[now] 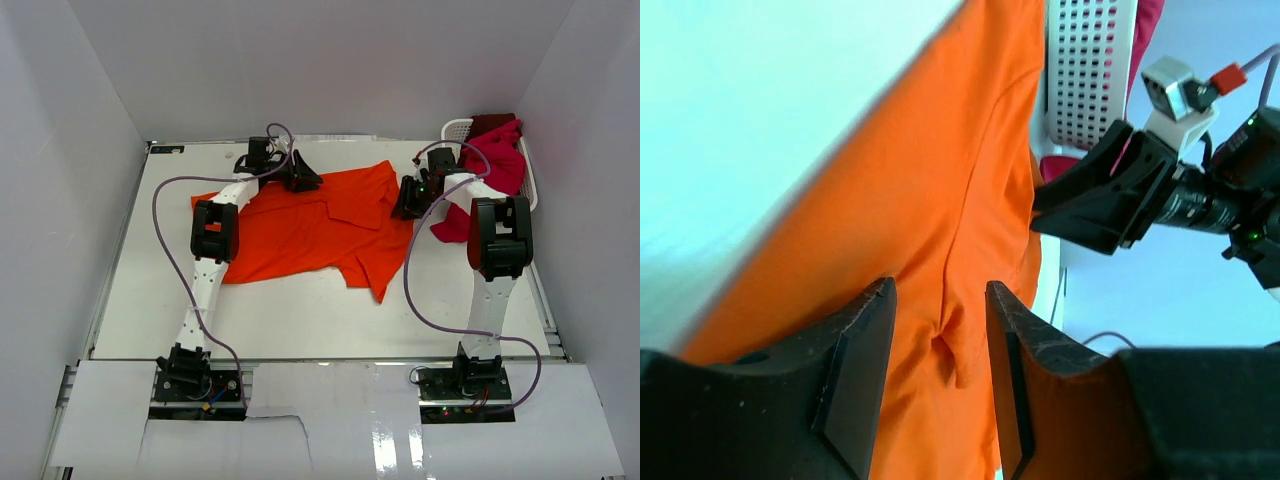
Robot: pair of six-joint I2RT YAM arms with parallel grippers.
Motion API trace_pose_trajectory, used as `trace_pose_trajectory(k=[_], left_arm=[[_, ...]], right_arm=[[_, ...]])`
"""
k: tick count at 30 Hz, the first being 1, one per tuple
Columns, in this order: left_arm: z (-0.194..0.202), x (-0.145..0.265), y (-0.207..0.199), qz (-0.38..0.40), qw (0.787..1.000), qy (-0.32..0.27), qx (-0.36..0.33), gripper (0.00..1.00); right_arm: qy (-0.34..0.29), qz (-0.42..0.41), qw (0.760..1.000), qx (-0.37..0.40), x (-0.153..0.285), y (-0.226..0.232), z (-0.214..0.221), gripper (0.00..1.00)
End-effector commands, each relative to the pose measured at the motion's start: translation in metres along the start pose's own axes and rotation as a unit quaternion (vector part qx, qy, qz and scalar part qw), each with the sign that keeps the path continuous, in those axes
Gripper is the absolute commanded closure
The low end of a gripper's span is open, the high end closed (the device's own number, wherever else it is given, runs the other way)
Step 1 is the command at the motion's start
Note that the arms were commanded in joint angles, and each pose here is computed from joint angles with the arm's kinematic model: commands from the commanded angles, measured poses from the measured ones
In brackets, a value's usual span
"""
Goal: Fold and stack the t-shirts
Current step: Fold the flattened tshirt in 1/3 of the way, then grap the side of the flattened tshirt closest away from the robot with both arms
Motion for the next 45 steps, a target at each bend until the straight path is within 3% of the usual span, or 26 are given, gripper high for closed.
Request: trace_pose_trajectory(k=[1,5,9,15,19,22,24,25,26,31,36,40,45], left_arm=[[-0.015,0.008,0.014,-0.003,0.999,-0.040,-0.010,0.48],[-0.039,0.022,-0.022,0.037,0.996,-0.077,-0.036,0.44],[-0.087,0.052,-0.087,0.057,0.984,-0.137,-0.096,0.40],[-0.087,0.089,-0.150,0.067,0.982,-0.131,-0.116,0.48],[-0.047,0.129,-0.179,-0.057,0.976,-0.135,-0.164,0.44],[-0.013,0.164,-0.170,-0.136,0.972,-0.143,-0.130,0.42],[0.032,0.187,-0.164,-0.160,0.974,-0.138,-0.088,0.42],[0.064,0.199,-0.140,-0.183,0.975,-0.123,-0.041,0.41],[0.075,0.214,-0.153,-0.190,0.971,-0.136,-0.049,0.41],[0.135,0.267,-0.136,-0.289,0.942,-0.170,0.000,0.39],[0.190,0.279,-0.131,-0.331,0.927,-0.162,0.070,0.37],[0.211,0.291,-0.140,-0.369,0.906,-0.191,0.078,0.35],[0.230,0.294,-0.143,-0.376,0.899,-0.202,0.103,0.35]], right_arm=[[0.000,0.007,1.000,0.008,-0.004,-0.008,0.003,0.54],[-0.055,-0.005,0.998,0.044,0.022,0.009,-0.016,0.54],[-0.121,-0.011,0.988,0.094,0.058,0.032,-0.043,0.53],[-0.177,-0.047,0.973,0.140,0.104,0.057,-0.039,0.53],[-0.184,-0.064,0.971,0.141,0.138,0.067,-0.002,0.51],[-0.178,-0.067,0.973,0.132,0.148,0.061,0.037,0.50],[-0.157,-0.063,0.978,0.122,0.142,0.048,0.066,0.50],[-0.168,-0.068,0.975,0.126,0.152,0.050,0.075,0.50],[-0.160,-0.067,0.977,0.123,0.152,0.047,0.085,0.50],[-0.105,-0.064,0.986,0.113,0.147,0.031,0.147,0.49],[-0.069,-0.065,0.989,0.112,0.138,0.020,0.197,0.49],[-0.076,-0.066,0.990,0.103,0.141,0.022,0.220,0.49],[-0.023,-0.052,0.995,0.076,0.126,0.013,0.256,0.49]])
Point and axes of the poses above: each gripper's point midway between its finger pads, its own x axis back along the fingers, its own y axis along the line the jaws close on, z = x × y, the point moved 6 cm from there along x, back along the fingers, and after that the axes turned 12 degrees about -x, right-handed, at the moved point
